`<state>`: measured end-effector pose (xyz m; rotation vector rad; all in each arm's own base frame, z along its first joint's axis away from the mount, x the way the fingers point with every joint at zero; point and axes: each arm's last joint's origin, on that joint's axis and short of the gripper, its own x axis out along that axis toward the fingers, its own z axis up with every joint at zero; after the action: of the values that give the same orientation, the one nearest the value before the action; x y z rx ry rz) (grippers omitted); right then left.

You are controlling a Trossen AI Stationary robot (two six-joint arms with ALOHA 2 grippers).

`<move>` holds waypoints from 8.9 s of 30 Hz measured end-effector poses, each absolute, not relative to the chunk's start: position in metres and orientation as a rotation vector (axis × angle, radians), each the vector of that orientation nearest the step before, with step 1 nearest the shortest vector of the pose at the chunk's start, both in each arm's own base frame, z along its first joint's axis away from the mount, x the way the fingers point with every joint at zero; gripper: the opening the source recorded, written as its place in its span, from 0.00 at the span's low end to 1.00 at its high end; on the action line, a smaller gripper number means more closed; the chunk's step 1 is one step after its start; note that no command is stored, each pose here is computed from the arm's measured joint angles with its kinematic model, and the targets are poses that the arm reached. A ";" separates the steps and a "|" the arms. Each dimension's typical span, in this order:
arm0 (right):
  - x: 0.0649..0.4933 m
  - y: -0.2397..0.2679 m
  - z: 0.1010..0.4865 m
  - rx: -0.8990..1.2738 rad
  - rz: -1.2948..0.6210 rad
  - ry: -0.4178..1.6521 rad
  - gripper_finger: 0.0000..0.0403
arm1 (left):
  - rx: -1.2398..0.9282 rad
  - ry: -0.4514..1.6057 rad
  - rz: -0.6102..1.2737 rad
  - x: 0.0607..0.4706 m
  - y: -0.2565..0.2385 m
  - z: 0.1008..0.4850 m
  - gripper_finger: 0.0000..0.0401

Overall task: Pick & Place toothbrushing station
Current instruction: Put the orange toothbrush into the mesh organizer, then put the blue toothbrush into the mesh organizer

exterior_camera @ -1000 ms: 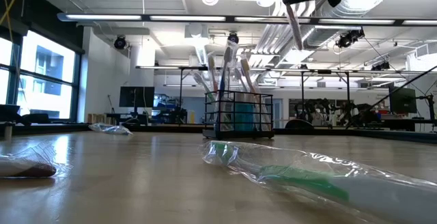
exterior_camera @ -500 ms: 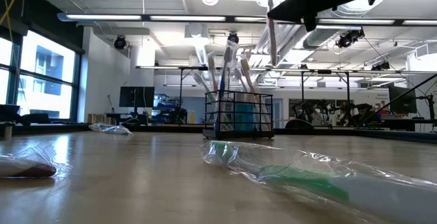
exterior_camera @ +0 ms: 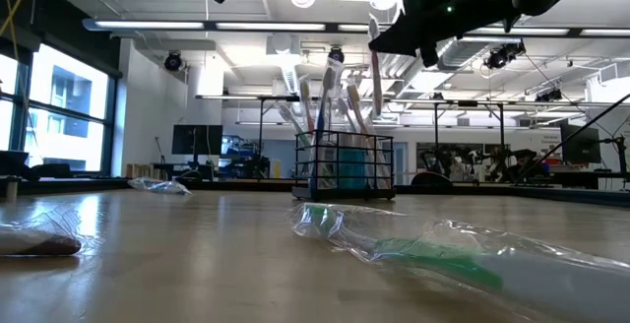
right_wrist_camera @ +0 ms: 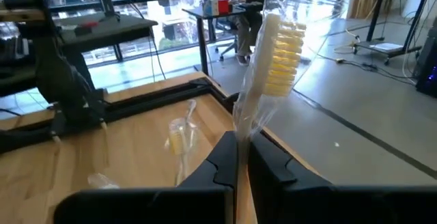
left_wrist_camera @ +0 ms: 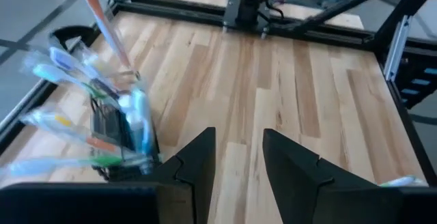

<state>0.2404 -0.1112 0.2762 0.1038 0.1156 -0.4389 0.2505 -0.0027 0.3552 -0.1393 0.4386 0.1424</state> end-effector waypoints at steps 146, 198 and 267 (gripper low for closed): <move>0.284 -0.112 0.184 0.191 -0.507 0.485 0.07 | -0.199 0.477 0.063 0.257 0.036 0.347 0.31; 0.267 -0.107 0.202 0.200 -0.564 0.515 0.29 | -0.200 0.479 0.032 0.257 0.035 0.347 0.31; 0.204 -0.085 0.283 0.288 -0.591 0.269 0.23 | -0.628 1.226 0.720 0.181 0.182 0.256 0.63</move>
<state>0.2041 -0.0846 0.2828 0.2881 0.2688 -0.5908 0.1812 0.1820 0.2563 -0.6279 1.2261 0.7204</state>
